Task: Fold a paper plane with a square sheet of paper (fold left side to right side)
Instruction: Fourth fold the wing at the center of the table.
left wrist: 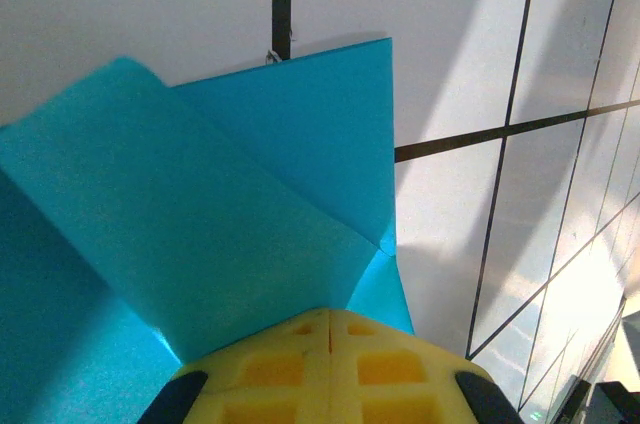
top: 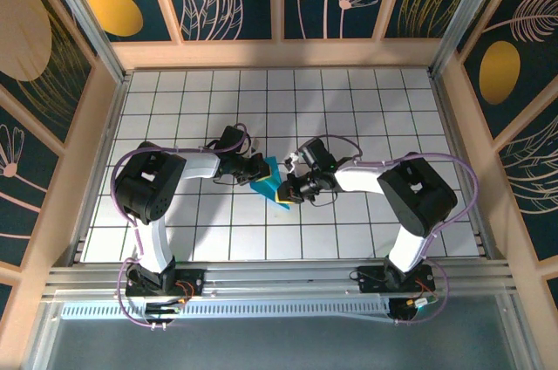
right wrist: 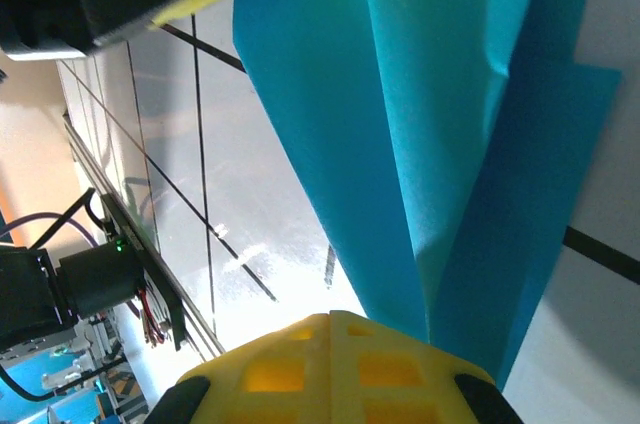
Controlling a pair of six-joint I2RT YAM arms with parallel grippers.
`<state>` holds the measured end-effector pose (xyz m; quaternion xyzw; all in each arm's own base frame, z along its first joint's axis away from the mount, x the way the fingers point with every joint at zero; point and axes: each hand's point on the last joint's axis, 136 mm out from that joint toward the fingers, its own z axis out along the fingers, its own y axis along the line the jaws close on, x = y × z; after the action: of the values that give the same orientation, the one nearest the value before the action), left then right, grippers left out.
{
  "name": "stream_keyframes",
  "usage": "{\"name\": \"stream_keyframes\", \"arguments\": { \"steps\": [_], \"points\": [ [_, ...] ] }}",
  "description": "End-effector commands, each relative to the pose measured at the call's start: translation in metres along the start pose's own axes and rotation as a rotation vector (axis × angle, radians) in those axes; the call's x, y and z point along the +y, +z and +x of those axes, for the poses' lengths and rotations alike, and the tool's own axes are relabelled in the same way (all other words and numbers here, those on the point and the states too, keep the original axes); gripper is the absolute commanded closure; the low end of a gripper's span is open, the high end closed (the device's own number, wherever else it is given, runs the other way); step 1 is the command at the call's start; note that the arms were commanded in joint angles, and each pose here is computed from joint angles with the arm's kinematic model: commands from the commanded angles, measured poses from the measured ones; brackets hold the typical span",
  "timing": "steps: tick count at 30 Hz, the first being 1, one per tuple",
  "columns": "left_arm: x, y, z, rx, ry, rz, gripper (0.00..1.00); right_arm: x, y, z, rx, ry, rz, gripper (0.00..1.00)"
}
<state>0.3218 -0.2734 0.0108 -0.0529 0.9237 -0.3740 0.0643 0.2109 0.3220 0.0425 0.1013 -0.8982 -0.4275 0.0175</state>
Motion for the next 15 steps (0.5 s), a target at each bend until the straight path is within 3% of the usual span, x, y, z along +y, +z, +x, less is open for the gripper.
{"name": "stream_keyframes", "arguments": {
  "steps": [1, 15],
  "points": [
    [0.053, 0.006, 0.028, 0.063, -0.077, -0.186, 1.00, -0.009, 0.006, 0.010, 0.023, 0.026, 0.017, 1.00],
    [0.055, 0.006, 0.029, 0.064, -0.076, -0.191, 1.00, -0.023, 0.010, 0.018, 0.036, 0.046, 0.058, 1.00]
  ]
}}
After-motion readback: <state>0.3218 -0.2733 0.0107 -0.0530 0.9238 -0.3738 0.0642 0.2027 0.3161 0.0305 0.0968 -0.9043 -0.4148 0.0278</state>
